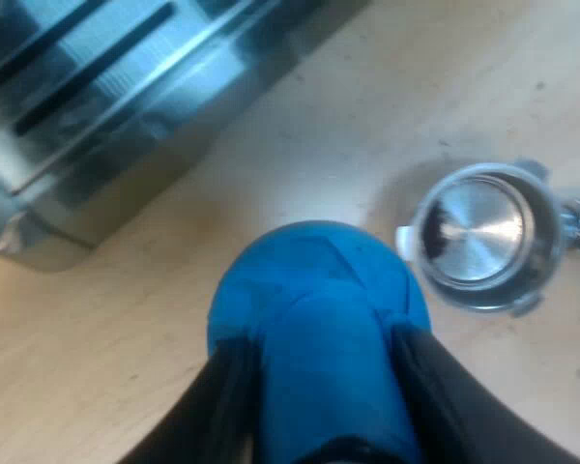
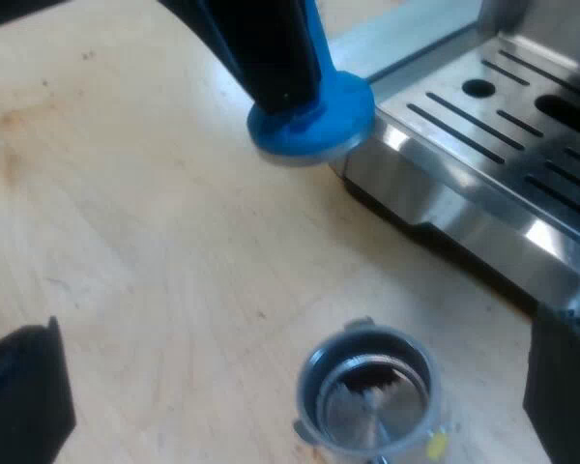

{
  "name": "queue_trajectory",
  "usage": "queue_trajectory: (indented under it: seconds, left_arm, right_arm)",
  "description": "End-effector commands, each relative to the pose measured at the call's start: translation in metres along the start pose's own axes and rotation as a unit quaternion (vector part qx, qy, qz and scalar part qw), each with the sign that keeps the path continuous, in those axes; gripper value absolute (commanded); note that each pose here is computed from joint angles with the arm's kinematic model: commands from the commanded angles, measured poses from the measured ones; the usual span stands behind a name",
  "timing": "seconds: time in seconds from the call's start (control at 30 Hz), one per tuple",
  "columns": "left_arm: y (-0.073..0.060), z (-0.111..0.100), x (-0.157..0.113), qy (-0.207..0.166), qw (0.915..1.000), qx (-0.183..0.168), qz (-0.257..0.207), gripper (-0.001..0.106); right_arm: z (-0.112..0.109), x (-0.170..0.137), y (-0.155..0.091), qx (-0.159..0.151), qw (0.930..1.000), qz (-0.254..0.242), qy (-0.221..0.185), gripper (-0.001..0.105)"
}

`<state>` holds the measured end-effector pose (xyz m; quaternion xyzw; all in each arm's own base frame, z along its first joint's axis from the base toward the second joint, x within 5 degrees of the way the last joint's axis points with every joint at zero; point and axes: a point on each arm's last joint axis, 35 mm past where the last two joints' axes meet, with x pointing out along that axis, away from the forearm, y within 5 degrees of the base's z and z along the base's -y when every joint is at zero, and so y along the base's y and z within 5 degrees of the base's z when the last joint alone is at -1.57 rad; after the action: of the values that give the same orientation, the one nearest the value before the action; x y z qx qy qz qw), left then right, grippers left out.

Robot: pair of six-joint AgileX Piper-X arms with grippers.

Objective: Grind coffee beans and then tamp

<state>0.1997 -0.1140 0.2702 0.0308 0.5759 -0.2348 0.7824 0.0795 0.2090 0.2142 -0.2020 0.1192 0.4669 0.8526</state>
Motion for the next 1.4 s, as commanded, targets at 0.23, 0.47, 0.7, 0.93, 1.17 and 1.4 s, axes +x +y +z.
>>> queue_trajectory:
  seconds: [0.23,0.47,0.7,0.93,1.17,1.4]
  left_arm:
    - [0.031,-0.009,-0.001,0.006,0.9971,-0.067,0.036,0.000]
    - [0.057,-0.034,0.027,0.027,0.9924,-0.109,0.051,0.000]
    - [0.065,-0.050,0.048,0.019,0.9916,-0.116,0.053,0.000]
    - [0.069,-0.053,0.065,0.046,0.9900,-0.122,0.054,0.000]
    - [0.073,-0.054,0.074,0.067,0.9876,-0.125,0.068,0.000]
    - [0.073,-0.054,0.074,0.067,0.9878,-0.122,0.070,0.054]
  right_arm:
    - [0.005,0.019,0.004,-0.016,0.9996,0.017,0.014,0.097]
    - [-0.004,0.040,0.002,-0.007,0.9987,0.034,0.039,0.097]
    - [-0.012,0.050,0.004,-0.006,0.9979,0.042,0.048,0.097]
    - [-0.022,0.058,0.007,-0.010,0.9962,0.051,0.071,0.097]
    - [-0.022,0.058,0.009,-0.009,0.9952,0.069,0.069,0.097]
    - [-0.022,0.058,0.009,-0.009,0.9952,0.069,0.069,0.097]
